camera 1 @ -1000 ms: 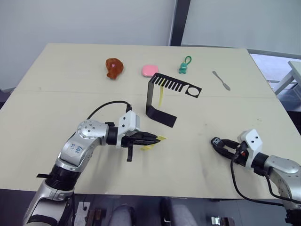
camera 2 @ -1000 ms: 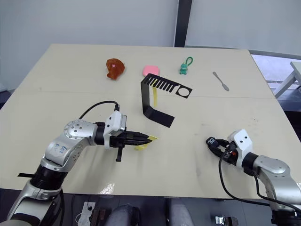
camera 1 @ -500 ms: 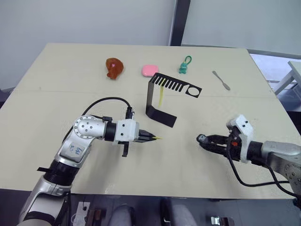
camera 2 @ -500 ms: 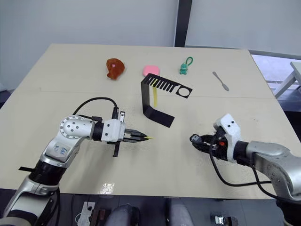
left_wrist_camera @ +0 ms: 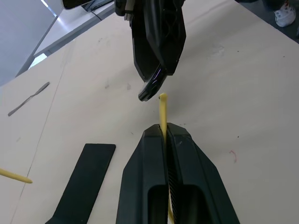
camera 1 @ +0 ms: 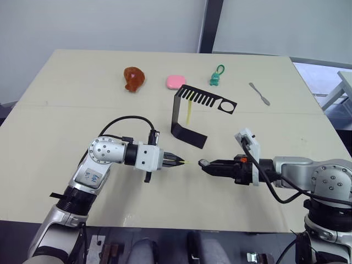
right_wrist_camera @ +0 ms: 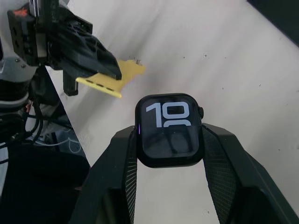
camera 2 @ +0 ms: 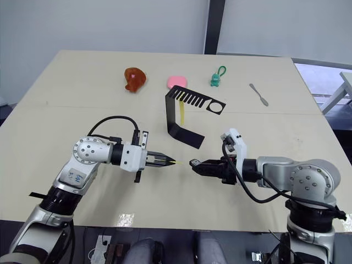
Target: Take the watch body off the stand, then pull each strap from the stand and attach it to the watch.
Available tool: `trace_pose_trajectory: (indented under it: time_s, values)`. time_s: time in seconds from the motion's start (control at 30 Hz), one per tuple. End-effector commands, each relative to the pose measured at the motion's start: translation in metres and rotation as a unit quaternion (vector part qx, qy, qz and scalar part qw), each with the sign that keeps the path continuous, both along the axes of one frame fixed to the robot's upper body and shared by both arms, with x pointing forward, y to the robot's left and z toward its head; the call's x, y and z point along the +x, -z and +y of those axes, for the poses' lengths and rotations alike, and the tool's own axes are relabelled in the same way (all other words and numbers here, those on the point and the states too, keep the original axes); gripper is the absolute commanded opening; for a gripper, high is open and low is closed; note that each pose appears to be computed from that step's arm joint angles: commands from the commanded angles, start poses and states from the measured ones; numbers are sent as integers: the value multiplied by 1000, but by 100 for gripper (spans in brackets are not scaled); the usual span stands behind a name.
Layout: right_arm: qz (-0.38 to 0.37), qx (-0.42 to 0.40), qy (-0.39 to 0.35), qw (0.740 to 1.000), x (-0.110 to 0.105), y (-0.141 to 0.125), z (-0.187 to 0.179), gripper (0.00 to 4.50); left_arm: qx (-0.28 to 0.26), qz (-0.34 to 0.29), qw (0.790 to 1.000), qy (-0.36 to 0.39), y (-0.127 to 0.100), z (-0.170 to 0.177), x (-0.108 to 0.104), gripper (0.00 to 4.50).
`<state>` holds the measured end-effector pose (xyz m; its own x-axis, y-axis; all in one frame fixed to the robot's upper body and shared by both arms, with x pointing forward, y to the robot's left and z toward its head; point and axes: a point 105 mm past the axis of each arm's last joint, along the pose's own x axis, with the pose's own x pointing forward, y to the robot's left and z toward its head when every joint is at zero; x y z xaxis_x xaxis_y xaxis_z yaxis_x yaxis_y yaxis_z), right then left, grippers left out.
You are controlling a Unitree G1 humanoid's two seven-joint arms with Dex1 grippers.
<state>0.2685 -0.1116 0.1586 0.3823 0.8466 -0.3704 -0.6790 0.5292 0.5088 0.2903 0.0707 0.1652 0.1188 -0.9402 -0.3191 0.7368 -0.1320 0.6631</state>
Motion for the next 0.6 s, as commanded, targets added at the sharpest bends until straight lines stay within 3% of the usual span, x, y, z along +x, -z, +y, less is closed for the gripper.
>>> trace_pose_trajectory:
  time_s: [0.03,0.6]
  values:
    - [-3,1,1,1000,1,-5,0,149,-4,-30,1000,3,-8,-3,2,0]
    - [17,13,7,1000,5,-5,2,149,-5,-56,998,0,-7,-9,7,0]
